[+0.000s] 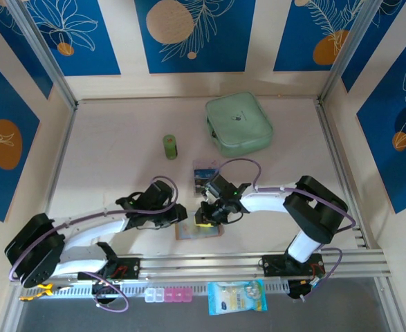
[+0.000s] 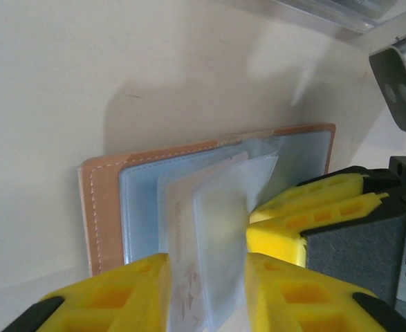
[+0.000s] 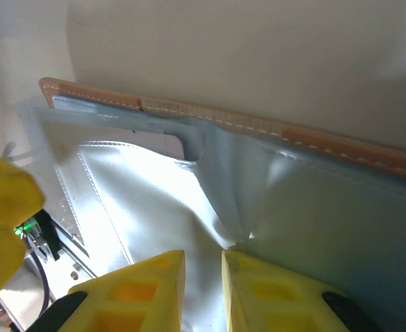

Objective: Take the credit cards out of the card holder

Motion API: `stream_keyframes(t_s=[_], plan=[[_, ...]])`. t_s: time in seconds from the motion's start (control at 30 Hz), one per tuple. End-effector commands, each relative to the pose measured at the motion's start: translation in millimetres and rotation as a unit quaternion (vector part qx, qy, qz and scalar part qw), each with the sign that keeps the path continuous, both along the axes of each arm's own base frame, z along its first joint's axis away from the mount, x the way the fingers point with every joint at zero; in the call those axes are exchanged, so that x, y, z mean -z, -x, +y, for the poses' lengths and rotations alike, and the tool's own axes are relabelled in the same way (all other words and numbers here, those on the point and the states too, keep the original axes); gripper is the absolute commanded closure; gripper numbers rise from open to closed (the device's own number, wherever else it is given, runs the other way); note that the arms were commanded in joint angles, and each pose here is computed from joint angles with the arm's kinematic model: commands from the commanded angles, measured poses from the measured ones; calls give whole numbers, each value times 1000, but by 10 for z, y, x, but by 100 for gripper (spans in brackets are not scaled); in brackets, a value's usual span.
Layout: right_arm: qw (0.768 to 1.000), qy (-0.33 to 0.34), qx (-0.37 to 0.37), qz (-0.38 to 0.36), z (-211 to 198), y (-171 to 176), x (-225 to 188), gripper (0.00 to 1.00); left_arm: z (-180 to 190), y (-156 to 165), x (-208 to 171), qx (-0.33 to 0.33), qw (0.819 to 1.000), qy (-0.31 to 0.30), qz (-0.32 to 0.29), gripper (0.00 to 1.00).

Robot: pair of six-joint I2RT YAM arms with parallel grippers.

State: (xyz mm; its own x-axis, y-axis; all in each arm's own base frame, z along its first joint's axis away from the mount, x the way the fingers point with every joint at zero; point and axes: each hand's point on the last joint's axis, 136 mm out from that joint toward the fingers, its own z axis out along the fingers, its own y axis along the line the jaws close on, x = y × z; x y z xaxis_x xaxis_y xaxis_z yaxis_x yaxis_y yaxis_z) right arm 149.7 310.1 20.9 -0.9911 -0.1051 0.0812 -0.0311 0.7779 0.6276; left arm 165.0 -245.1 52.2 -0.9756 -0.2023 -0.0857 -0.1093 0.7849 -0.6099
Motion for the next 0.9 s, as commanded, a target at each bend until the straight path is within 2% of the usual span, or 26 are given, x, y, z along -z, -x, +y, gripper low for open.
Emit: stream_keyframes(t_s=[0.0, 0.37, 0.53, 0.67, 0.87], plan=[[1000, -20, 11, 19, -31, 29, 0, 77, -159, -11, -29, 7, 1000, 28, 2, 64], [997, -58, 31, 38, -81, 15, 14, 78, -276, 18, 145, 12, 999, 28, 19, 62], [997, -69, 32, 33, -66, 5, -54, 78, -340, 16, 99, 15, 999, 41, 17, 69], [997, -72, 35, 17, -67, -25, -186, 72, -370, 16, 23, 17, 999, 47, 12, 69], [998, -50, 46, -20, -207, -77, -396, 71, -411, 25, -95, 22, 998, 53, 6, 69]])
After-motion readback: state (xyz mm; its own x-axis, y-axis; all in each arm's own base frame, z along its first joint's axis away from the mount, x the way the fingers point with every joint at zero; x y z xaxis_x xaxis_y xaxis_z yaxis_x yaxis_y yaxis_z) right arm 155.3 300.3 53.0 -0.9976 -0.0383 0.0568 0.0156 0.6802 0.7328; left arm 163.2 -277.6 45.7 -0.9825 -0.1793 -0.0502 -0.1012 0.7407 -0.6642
